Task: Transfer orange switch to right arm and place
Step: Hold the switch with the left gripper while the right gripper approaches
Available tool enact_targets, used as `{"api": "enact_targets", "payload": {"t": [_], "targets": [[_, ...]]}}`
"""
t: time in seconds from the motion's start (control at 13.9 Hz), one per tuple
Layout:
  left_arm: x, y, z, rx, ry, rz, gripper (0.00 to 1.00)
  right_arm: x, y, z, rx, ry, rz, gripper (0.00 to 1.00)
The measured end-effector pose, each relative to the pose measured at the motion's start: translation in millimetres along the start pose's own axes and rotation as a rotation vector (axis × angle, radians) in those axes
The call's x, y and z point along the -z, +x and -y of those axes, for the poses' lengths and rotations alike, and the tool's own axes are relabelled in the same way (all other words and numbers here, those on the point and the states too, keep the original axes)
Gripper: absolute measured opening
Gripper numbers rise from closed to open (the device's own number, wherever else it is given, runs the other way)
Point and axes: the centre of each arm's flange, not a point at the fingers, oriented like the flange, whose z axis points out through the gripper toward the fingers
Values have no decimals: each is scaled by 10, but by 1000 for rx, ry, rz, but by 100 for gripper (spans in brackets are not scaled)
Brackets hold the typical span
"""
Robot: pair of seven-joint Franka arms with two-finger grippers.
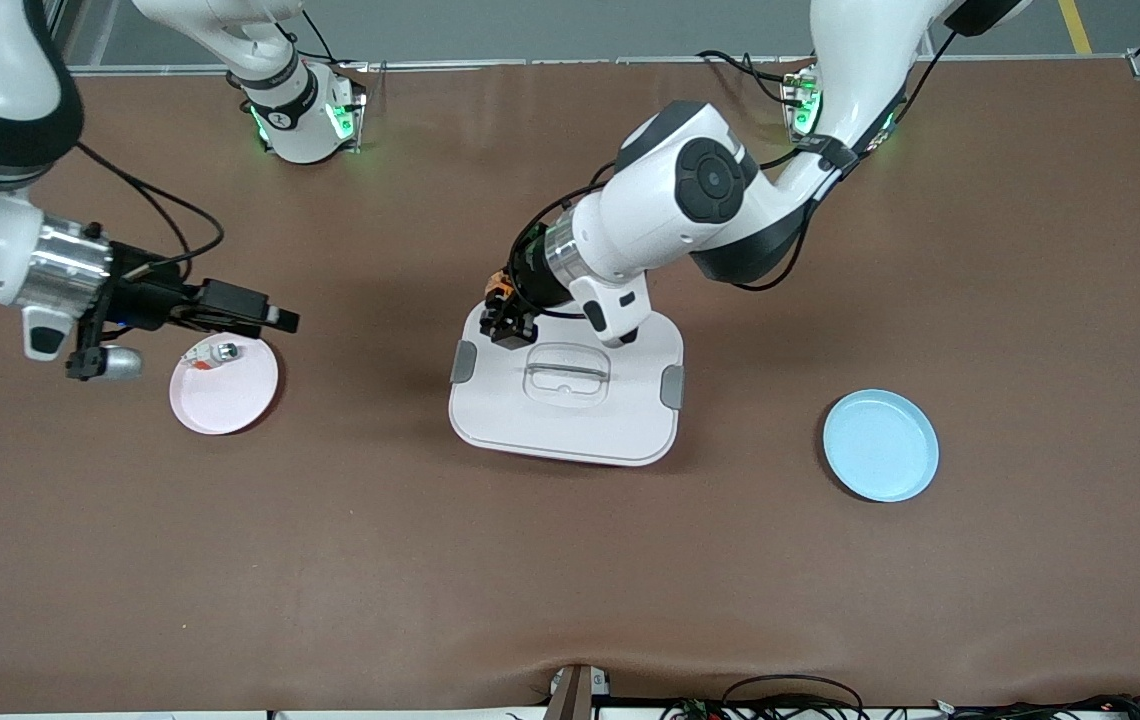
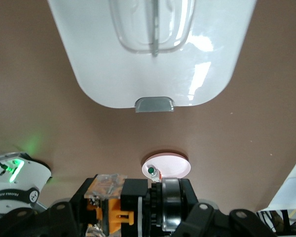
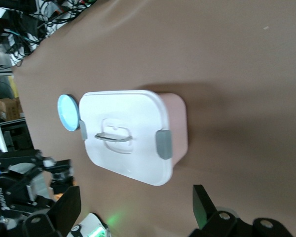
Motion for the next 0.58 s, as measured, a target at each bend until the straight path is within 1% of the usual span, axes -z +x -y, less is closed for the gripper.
{"api": "enact_targets", "payload": {"t": [0.29, 0.43, 0.58], "targets": [[-234, -83, 122, 58, 34, -4, 73, -178, -227, 83, -13, 47, -20, 100], [-289, -73, 97, 82, 35, 3, 73, -300, -350, 103, -19, 59, -12, 100], [-296, -63, 43, 103, 29, 13, 73, -439, -469, 135, -29, 80, 9, 100]]}}
